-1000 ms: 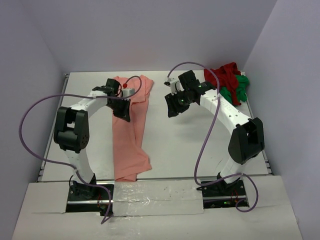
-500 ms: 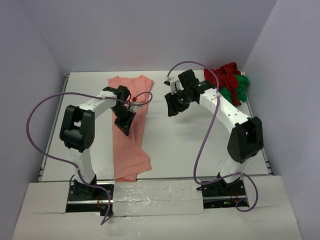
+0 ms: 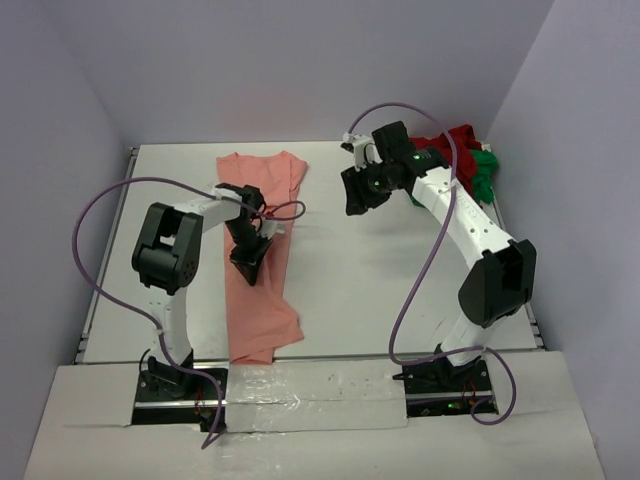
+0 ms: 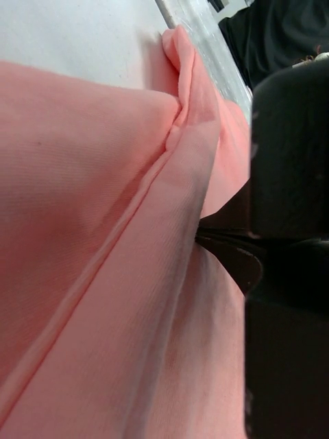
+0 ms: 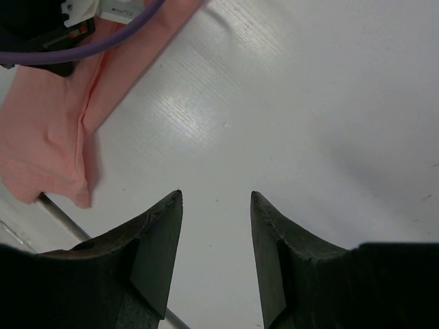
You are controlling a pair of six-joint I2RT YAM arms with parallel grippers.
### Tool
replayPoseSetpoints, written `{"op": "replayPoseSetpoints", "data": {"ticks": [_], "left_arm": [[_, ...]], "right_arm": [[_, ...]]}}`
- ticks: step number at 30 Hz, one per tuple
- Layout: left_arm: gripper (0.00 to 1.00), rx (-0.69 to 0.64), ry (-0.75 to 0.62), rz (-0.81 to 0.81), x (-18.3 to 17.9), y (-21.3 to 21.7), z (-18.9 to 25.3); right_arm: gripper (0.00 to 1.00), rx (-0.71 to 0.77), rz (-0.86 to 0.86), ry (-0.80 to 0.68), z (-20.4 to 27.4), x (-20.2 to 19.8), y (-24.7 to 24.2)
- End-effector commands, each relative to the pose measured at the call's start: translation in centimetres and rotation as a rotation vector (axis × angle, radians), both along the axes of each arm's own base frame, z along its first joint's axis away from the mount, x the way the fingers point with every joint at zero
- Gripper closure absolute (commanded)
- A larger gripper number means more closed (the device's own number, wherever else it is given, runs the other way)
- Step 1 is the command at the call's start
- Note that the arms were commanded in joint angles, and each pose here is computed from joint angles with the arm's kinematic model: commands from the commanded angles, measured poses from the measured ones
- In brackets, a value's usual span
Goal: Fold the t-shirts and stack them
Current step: Fold the tshirt
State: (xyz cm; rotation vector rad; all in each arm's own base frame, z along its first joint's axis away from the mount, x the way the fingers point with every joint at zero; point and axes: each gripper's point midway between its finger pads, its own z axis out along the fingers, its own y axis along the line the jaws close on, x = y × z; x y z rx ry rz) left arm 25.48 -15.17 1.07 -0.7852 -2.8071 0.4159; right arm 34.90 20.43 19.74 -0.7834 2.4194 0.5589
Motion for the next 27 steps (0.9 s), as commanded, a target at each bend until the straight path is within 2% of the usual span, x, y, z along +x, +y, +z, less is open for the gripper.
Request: {"op": "replayPoseSetpoints", "data": {"ticks": [1, 9, 18, 21, 27], "left_arm": [[1.0, 0.007, -0.209, 0.013, 5.9, -0.9, -1.9], [1.0, -0.085, -0.416, 0.093, 14.2, -4.3, -0.5], [1.0, -0.055, -0.493, 0.14, 21.0, -5.3, -1.8], [1.0, -0.045, -0.495, 0.147, 22.1, -5.0, -2.7], [1.0, -0.046, -0.428, 0.13, 19.7, -4.7, -3.7]], "right_arm": [[0.48, 0.035, 0.0, -0.127, 5.3, 0.1, -0.7], [0.48, 0.081, 0.01, -0.149, 7.4, -0.4, -0.2], [0.48, 0.106, 0.014, -0.159, 8.1, -1.1, -0.2], [0.48, 0.099, 0.014, -0.164, 8.2, -1.3, -0.4], [0.48, 0.085, 0.014, -0.178, 8.4, -1.7, -0.8]]}}
